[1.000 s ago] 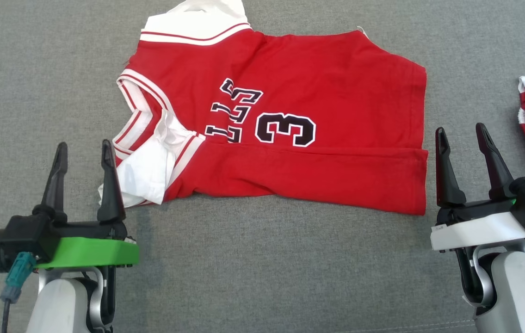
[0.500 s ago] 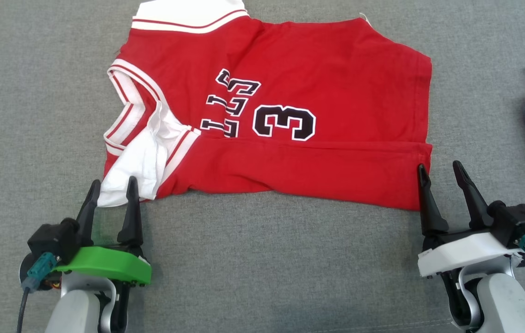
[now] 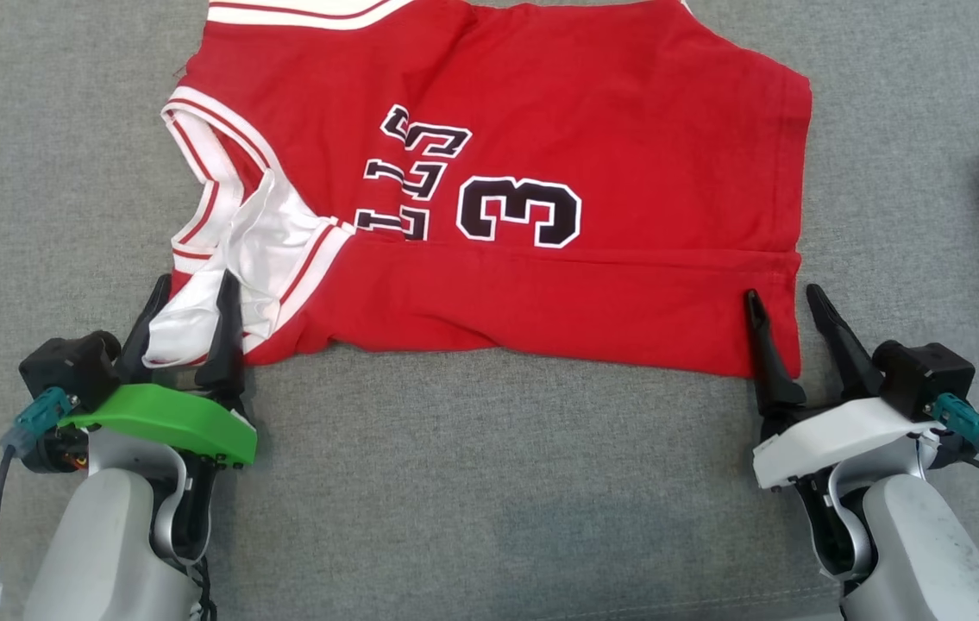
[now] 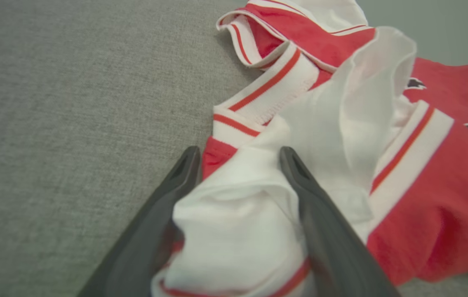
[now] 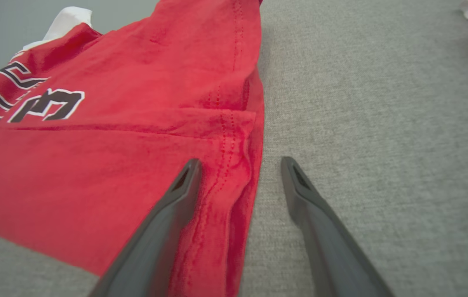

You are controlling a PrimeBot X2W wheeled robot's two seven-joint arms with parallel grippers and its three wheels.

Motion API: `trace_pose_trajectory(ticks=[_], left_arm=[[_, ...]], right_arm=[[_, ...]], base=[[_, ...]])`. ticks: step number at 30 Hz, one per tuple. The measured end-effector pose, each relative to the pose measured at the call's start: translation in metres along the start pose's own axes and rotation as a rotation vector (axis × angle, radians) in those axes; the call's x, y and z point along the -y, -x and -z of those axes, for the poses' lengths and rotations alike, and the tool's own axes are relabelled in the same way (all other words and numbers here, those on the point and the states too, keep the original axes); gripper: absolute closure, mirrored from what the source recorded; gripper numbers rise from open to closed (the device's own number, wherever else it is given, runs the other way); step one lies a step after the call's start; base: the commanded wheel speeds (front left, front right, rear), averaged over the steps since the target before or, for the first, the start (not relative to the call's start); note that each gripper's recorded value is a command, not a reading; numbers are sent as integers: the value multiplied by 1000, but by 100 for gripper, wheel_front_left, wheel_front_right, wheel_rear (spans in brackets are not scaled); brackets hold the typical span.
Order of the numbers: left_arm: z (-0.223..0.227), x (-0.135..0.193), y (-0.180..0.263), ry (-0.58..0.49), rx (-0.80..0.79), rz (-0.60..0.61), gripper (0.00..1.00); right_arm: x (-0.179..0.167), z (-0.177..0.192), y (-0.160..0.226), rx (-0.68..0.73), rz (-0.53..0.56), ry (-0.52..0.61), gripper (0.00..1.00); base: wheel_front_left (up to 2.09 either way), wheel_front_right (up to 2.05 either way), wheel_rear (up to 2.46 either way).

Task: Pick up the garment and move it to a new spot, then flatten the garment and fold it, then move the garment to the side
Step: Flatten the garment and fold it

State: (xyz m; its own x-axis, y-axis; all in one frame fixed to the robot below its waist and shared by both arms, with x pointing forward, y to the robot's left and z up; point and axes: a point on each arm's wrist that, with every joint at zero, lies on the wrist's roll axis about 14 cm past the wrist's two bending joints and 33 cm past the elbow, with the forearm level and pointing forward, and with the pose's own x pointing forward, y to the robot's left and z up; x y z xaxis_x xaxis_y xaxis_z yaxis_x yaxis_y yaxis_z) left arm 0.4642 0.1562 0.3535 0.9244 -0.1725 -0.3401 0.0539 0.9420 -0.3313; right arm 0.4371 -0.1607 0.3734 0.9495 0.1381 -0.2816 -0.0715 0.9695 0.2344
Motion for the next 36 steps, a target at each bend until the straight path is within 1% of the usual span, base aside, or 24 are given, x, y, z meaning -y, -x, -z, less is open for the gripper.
trace_pose_trajectory(ticks=[2,3,4,5,6,7,12,17,24,29,36], left_arm=[[1,0,-3,6,-10,5,0],[3,0,-4,10,-19,6,0],[4,0,-5,10,-30,7,0],[4,0,-6,9,-34,10,34],[4,0,-7,10,-35,12,83],[4,-1,-7,13,-38,12,100],[2,0,-7,49,-28,9,100],[-7,5,-1,123,13,21,100],[-13,6,31,205,48,24,100],[-14,3,63,223,47,-11,100],[-6,5,101,243,4,-58,100]], right_arm=[[-1,2,-2,-7,-4,-8,0],[-1,3,-2,-15,-4,-11,6],[-1,4,-3,-22,-6,-14,32],[-1,4,-3,-25,-8,-16,83],[-1,5,-3,-29,-9,-21,100],[-2,7,-3,-41,-12,-26,100],[-6,4,-4,-38,-33,-35,100],[-6,-8,-1,-7,-48,-24,100],[-6,-21,15,-12,-78,2,100],[-4,-22,34,-53,-82,2,100],[5,-15,54,-104,-53,-1,100]], base=[[0,0,0],[0,0,0],[0,0,0],[0,0,0],[0,0,0],[0,0,0],[0,0,0],[0,0,0],[0,0,0],[0,0,0],[0,0,0]])
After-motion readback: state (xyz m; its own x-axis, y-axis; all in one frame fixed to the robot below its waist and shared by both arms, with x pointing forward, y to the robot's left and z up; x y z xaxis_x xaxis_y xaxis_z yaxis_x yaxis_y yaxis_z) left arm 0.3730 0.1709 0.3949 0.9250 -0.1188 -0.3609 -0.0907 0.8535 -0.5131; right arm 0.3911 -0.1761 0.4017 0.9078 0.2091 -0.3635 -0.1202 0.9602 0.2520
